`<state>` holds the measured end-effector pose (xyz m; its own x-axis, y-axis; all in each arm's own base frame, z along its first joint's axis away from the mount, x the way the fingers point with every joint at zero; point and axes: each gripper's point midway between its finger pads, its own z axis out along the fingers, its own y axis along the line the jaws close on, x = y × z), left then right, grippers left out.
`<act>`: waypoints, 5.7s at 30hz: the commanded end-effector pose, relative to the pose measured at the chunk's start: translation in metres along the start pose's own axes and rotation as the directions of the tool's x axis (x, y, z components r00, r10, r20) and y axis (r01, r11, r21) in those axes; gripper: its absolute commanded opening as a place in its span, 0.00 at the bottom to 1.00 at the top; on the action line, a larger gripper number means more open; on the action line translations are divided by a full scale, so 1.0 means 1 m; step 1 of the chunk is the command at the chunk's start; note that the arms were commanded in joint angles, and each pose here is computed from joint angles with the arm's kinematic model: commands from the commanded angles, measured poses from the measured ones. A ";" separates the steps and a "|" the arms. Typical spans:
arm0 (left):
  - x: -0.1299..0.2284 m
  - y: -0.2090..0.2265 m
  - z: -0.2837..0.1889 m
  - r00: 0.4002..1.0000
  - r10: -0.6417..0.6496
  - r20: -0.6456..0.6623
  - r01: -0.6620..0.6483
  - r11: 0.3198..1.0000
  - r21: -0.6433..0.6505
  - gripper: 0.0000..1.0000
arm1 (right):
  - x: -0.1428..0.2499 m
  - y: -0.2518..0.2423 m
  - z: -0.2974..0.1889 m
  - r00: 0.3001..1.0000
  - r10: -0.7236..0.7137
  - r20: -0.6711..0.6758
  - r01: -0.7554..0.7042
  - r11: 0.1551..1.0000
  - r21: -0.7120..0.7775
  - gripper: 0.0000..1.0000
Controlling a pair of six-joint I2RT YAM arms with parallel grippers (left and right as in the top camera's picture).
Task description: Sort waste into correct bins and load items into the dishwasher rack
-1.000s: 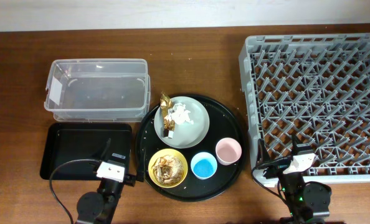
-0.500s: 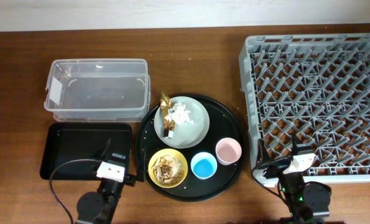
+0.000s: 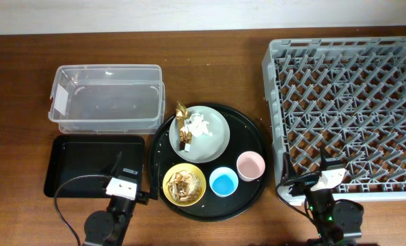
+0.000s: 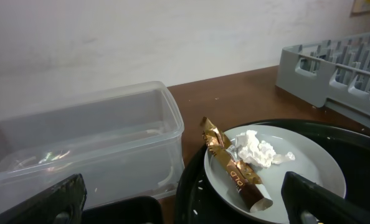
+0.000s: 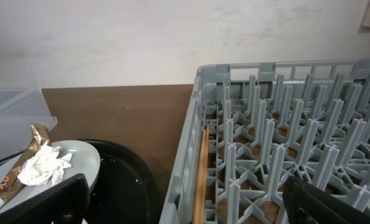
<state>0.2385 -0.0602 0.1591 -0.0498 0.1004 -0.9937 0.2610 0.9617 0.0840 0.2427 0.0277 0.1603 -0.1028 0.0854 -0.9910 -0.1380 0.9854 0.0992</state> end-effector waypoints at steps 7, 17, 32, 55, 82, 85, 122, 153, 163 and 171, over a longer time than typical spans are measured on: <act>0.002 0.001 0.000 1.000 0.012 -0.002 -0.012 1.000 -0.002 0.99 | 0.002 -0.001 0.000 1.000 -0.003 0.003 0.003 1.000 0.002 0.98; 0.002 0.001 0.000 1.000 0.012 -0.002 -0.012 1.000 -0.002 0.99 | 0.002 -0.001 0.000 1.000 -0.003 0.003 0.003 1.000 0.002 0.98; 0.002 0.001 0.000 1.000 0.012 -0.002 -0.012 1.000 -0.002 1.00 | 0.002 -0.001 0.000 1.000 -0.003 0.003 0.003 1.000 0.002 0.99; 0.002 0.001 0.000 1.000 0.012 -0.002 -0.012 1.000 -0.002 1.00 | 0.002 -0.001 0.000 1.000 -0.003 0.003 0.003 1.000 0.002 0.98; 0.002 0.001 0.000 1.000 0.012 -0.002 -0.012 1.000 -0.002 0.99 | 0.002 -0.001 0.000 1.000 -0.003 0.003 0.003 1.000 0.002 0.98; 0.002 0.001 0.000 1.000 0.012 -0.002 -0.012 1.000 -0.002 0.99 | 0.002 -0.001 0.000 1.000 -0.003 0.003 0.003 1.000 0.002 0.98; 0.002 0.001 0.000 1.000 0.012 -0.002 -0.012 1.000 -0.002 1.00 | 0.002 -0.001 0.000 1.000 -0.003 0.003 0.003 1.000 0.002 0.98; -0.086 -0.045 -0.032 0.986 -0.121 0.119 0.079 0.949 0.306 1.00 | -0.048 0.078 -0.031 0.975 0.218 -0.040 -0.214 0.877 -0.431 0.98; -0.164 -0.055 -0.037 0.892 -0.134 -0.431 0.298 0.892 0.340 1.00 | -0.105 0.066 -0.065 0.835 0.185 -0.518 -0.292 0.947 -0.132 0.98; -0.143 -0.089 -0.014 0.746 -0.108 -0.658 0.463 0.793 0.395 0.99 | -0.075 0.063 -0.041 0.603 0.235 -0.762 -0.365 0.931 -0.002 0.99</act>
<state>0.2094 -0.1435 0.3224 -0.5859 0.0869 -0.8057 0.5946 0.7216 -0.3546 0.1970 0.0780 0.2426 -0.8408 0.1793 -0.5108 -0.0920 0.8826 0.4611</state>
